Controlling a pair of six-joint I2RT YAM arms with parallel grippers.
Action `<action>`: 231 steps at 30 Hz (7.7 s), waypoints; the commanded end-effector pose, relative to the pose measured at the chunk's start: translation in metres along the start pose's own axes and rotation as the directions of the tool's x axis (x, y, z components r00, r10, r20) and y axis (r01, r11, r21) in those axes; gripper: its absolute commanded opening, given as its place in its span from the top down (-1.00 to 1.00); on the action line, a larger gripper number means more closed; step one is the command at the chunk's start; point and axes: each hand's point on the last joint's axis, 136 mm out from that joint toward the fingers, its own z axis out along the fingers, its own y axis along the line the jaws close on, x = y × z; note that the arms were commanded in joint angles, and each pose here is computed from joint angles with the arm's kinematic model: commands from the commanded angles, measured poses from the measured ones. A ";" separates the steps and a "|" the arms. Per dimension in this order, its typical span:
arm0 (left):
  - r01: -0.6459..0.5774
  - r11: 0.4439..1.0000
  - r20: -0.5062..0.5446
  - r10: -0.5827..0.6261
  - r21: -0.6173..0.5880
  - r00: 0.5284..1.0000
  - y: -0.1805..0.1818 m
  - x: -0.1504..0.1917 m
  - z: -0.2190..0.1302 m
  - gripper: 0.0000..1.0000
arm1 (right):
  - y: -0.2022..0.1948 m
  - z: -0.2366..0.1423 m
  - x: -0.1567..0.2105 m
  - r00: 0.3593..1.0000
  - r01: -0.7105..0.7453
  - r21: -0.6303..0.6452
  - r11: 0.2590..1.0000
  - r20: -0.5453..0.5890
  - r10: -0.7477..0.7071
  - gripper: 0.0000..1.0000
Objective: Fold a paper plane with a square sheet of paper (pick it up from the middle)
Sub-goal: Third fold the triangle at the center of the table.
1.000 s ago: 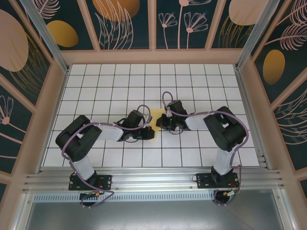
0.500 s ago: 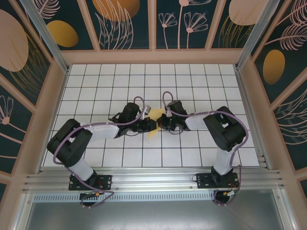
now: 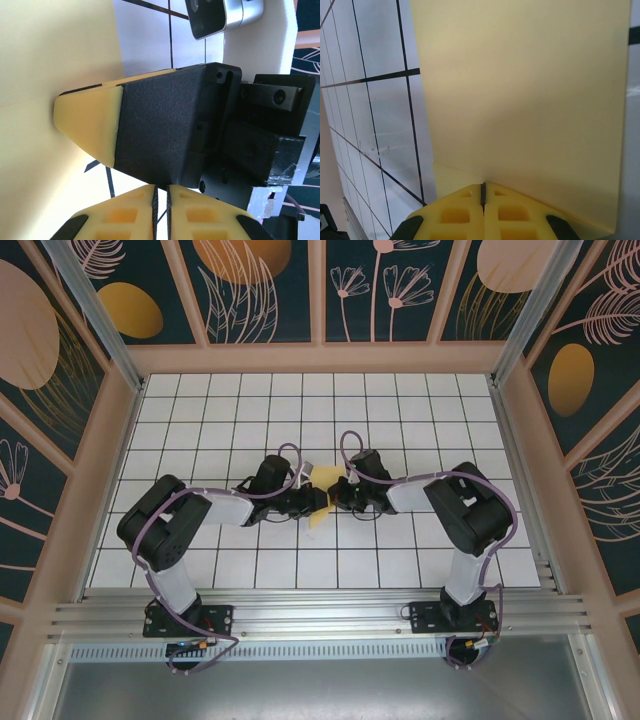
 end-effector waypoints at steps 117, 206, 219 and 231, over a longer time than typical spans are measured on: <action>-0.024 0.981 -0.128 -0.001 -0.193 0.992 0.056 0.038 -0.002 0.85 | -0.061 0.011 0.018 0.997 -0.049 0.291 0.955 -0.040 0.063 0.95; -0.174 0.901 0.082 0.224 -0.397 0.971 0.046 -0.047 -0.022 0.66 | -0.004 -0.032 -0.026 0.989 -0.091 0.030 0.995 0.120 0.087 0.14; -0.160 0.893 0.084 0.214 -0.421 0.973 0.054 -0.047 -0.022 0.69 | 0.014 -0.027 -0.028 0.992 -0.068 -0.061 0.996 0.103 0.074 0.13; -0.151 0.876 0.090 0.215 -0.458 0.973 0.061 -0.048 -0.025 0.69 | 0.020 -0.018 -0.026 0.997 0.034 -0.095 0.995 0.067 -0.027 0.14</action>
